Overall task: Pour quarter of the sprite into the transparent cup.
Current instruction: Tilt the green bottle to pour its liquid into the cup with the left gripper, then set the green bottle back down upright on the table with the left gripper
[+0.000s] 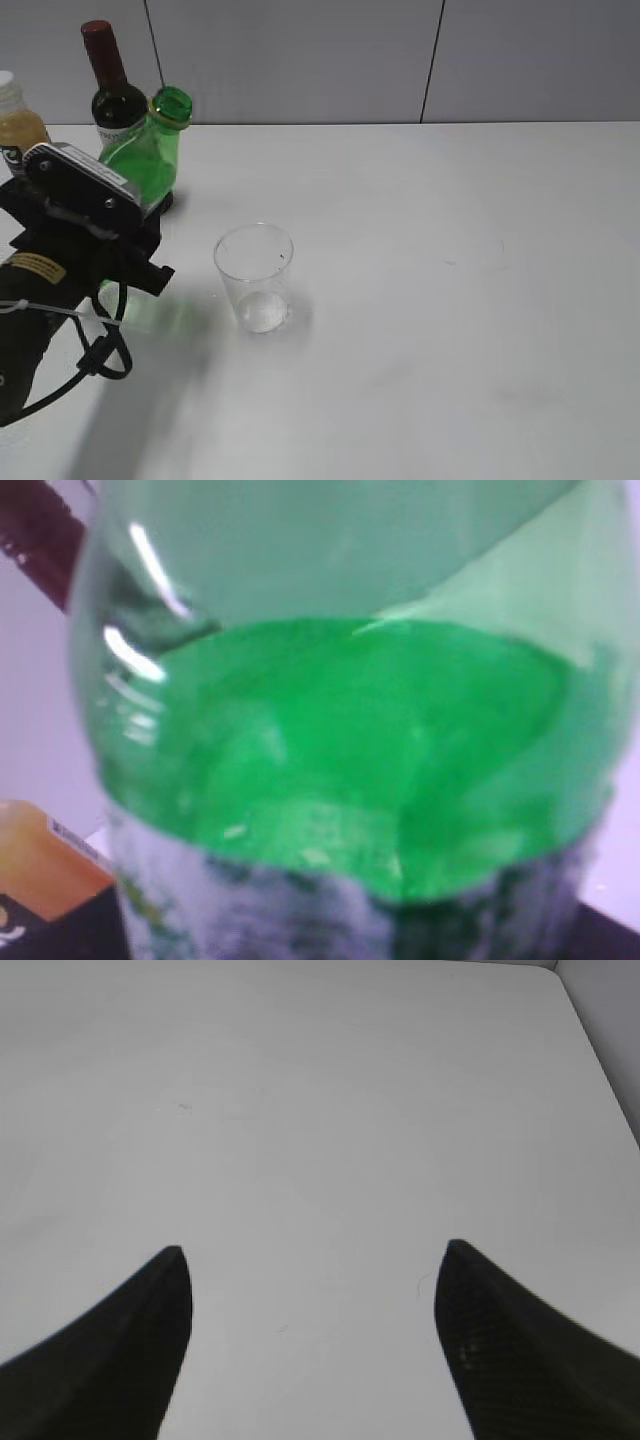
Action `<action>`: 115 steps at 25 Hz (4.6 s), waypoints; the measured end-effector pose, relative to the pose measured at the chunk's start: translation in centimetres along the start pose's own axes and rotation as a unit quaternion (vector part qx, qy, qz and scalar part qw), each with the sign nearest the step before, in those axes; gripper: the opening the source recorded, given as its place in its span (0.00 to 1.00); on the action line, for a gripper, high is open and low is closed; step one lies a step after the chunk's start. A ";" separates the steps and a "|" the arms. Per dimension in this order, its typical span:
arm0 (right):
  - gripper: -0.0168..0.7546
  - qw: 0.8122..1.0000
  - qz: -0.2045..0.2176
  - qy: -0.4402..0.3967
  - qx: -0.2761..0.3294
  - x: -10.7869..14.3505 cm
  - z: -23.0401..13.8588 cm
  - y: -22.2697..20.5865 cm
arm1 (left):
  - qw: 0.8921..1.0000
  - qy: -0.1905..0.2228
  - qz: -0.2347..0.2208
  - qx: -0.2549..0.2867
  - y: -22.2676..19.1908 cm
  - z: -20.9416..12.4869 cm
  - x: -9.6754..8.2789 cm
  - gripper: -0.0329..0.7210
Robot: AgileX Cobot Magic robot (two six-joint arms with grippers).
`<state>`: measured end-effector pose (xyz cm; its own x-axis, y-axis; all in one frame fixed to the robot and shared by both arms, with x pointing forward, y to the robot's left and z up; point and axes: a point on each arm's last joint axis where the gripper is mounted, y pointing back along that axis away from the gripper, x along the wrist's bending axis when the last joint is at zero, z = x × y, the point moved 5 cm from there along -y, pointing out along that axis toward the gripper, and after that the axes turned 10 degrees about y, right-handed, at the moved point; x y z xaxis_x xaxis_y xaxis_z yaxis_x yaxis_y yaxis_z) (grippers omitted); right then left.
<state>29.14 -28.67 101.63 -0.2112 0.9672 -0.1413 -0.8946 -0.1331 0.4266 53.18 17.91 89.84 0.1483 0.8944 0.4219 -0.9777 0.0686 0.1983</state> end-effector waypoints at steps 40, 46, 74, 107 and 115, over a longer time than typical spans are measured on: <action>0.78 1.000 0.001 -0.001 0.000 0.0 0.0 0.0 | 0.946 -0.317 0.046 0.052 0.0 -0.8 1.6 0.65; 0.78 1.000 0.001 -0.001 0.000 0.0 0.0 0.0 | 0.935 -0.346 0.046 0.055 0.0 -0.8 1.7 0.65; 0.78 1.000 0.001 -0.001 0.000 0.0 0.0 0.0 | 0.884 -0.461 0.045 0.063 0.1 -0.6 2.0 0.65; 0.78 1.000 0.001 -0.001 0.000 0.0 0.0 0.0 | 0.998 0.027 0.050 0.008 0.0 0.3 1.7 0.65; 0.78 1.000 0.001 -0.001 0.000 0.0 0.0 0.0 | 0.978 0.202 0.046 -0.004 0.0 0.4 1.6 0.65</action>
<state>29.14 -28.64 101.63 -0.2123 0.9672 -0.1394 -0.8944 -0.1349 0.4265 53.48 19.17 90.88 -0.0096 0.9986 0.0528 -0.9854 -0.0184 0.1691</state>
